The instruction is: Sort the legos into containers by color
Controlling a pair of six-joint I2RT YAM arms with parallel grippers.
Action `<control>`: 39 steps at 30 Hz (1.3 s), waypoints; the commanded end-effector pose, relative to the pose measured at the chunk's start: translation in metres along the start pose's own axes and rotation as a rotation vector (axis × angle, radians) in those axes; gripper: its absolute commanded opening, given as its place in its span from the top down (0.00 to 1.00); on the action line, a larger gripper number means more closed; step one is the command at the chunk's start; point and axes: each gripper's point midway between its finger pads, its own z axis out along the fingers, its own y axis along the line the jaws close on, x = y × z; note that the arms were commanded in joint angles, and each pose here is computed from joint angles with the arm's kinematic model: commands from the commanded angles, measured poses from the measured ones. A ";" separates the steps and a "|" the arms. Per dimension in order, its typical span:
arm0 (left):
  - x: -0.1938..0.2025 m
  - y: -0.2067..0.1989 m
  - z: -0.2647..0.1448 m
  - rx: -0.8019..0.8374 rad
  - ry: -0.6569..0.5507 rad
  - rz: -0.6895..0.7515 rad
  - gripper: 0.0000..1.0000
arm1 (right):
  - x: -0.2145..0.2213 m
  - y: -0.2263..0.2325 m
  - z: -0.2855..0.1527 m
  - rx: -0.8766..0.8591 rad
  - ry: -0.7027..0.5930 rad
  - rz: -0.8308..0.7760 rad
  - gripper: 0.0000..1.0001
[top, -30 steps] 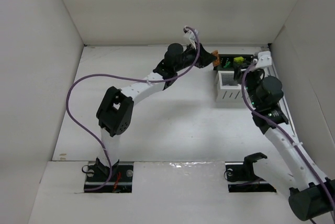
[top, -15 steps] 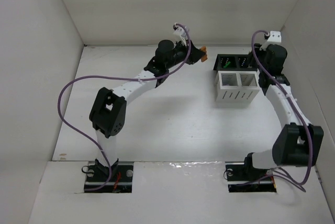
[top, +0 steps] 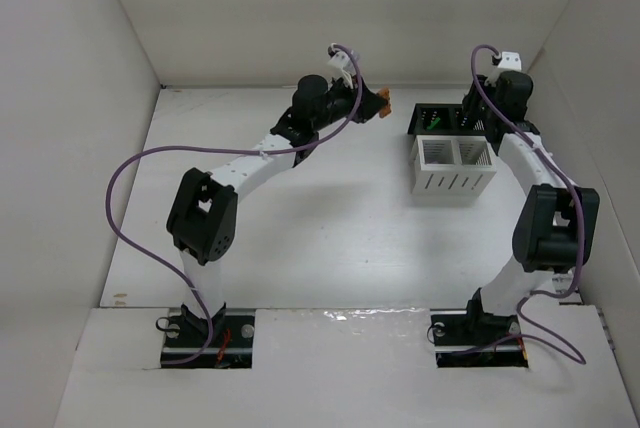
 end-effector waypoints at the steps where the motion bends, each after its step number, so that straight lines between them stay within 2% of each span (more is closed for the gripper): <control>1: -0.037 -0.024 -0.014 0.051 -0.073 0.056 1.00 | -0.033 -0.003 0.003 0.016 -0.091 0.016 0.99; 6: -0.040 -0.026 -0.012 0.065 -0.076 0.069 1.00 | -0.025 -0.008 0.009 0.016 -0.073 0.009 0.84; 10: -0.043 -0.033 -0.007 0.102 -0.074 0.078 1.00 | -0.025 -0.008 0.009 0.016 -0.073 0.009 0.51; 12: -0.037 -0.029 -0.002 0.107 -0.061 0.074 1.00 | -0.025 -0.008 0.009 0.016 -0.073 0.009 0.40; 13: -0.042 -0.032 -0.002 0.112 -0.071 0.079 1.00 | -0.031 -0.007 0.005 0.015 -0.085 0.008 0.29; 15: -0.034 -0.027 0.004 0.116 -0.053 0.073 1.00 | -0.036 -0.003 0.001 -0.005 -0.097 0.007 0.21; 19: -0.025 -0.036 0.014 0.154 -0.039 0.064 1.00 | -0.050 -0.001 -0.012 -0.007 -0.131 0.004 0.18; 20: -0.028 -0.042 0.018 0.167 -0.047 0.069 1.00 | -0.070 0.004 -0.028 -0.023 -0.178 -0.001 0.18; 23: -0.019 -0.060 0.028 0.262 -0.047 0.044 1.00 | -0.094 0.025 -0.063 -0.119 -0.255 0.035 0.17; 24: -0.016 -0.057 0.035 0.266 -0.049 0.011 1.00 | -0.121 0.035 -0.093 -0.157 -0.325 0.071 0.17; 26: -0.010 -0.074 0.041 0.320 -0.060 -0.014 1.00 | -0.134 0.048 -0.120 -0.222 -0.363 0.112 0.17; 27: -0.012 -0.075 0.044 0.336 -0.067 -0.019 1.00 | -0.155 0.061 -0.153 -0.265 -0.428 0.138 0.16; 31: 0.008 -0.091 0.061 0.384 -0.048 -0.019 1.00 | -0.177 0.083 -0.218 -0.353 -0.531 0.153 0.16; 34: 0.015 -0.110 0.069 0.441 -0.041 -0.031 1.00 | -0.177 0.090 -0.247 -0.387 -0.546 0.172 0.16; 35: 0.029 -0.121 0.075 0.472 -0.026 -0.033 1.00 | -0.178 0.090 -0.254 -0.388 -0.552 0.171 0.16; 39: 0.043 -0.144 0.090 0.515 -0.042 -0.030 1.00 | -0.167 0.090 -0.267 -0.387 -0.534 0.183 0.16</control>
